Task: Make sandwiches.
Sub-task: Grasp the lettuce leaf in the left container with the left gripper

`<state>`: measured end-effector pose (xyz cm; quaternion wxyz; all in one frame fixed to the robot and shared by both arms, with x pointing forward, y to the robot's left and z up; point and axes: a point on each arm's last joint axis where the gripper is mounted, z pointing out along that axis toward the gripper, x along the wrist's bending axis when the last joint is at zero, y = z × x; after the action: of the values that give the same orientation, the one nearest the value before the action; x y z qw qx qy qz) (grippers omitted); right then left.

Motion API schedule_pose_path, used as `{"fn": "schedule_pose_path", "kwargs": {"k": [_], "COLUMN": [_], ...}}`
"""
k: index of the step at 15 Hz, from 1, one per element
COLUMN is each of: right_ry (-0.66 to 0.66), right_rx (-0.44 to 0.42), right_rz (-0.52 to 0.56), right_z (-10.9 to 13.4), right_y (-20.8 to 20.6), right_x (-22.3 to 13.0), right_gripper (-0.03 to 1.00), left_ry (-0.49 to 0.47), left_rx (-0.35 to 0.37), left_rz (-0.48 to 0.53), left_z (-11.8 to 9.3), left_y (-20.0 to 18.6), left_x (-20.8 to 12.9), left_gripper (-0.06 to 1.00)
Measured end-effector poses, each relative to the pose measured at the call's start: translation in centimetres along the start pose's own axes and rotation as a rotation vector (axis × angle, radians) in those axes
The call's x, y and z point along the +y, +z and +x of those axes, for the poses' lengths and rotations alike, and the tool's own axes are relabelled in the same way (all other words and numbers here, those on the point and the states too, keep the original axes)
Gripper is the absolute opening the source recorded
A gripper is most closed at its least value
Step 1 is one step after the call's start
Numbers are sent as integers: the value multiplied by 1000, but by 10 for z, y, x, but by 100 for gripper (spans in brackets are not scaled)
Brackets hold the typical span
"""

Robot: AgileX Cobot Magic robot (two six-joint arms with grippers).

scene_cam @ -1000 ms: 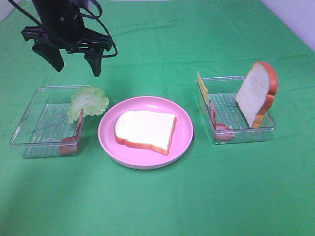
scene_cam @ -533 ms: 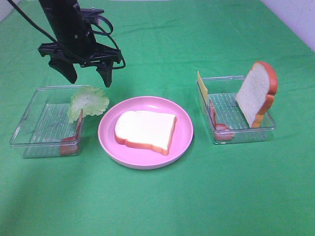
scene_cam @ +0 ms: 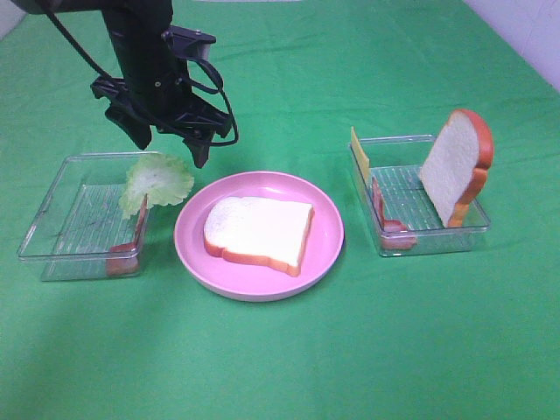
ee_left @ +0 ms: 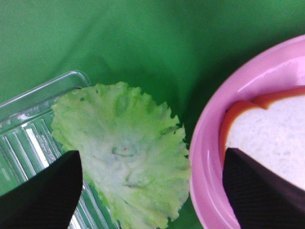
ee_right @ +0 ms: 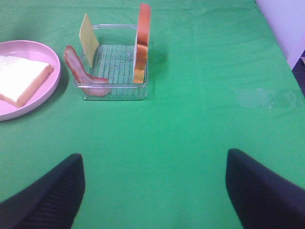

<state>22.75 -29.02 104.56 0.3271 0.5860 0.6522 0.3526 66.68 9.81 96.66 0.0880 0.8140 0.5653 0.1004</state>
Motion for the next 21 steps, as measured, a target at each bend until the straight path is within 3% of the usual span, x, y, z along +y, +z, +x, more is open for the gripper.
{"fn": "schedule_pose_path", "kwargs": {"k": [5, 10, 17, 21], "right_ry": [0, 0, 0, 0], "right_rx": [0, 0, 0, 0], "right_rz": [0, 0, 0, 0], "right_z": [0, 0, 0, 0], "right_y": [0, 0, 0, 0], "right_x": [0, 0, 0, 0], "right_gripper": [76, 76, 76, 76], "left_ry": [70, 144, 179, 194], "left_rx": [38, 131, 155, 177], "left_rz": [-28, 5, 84, 82], "left_z": [-15, -17, -25, -24], "left_y": [-2, 5, 34, 35], "left_x": [1, -2, -10, -9], "left_gripper": [76, 76, 76, 76]}}
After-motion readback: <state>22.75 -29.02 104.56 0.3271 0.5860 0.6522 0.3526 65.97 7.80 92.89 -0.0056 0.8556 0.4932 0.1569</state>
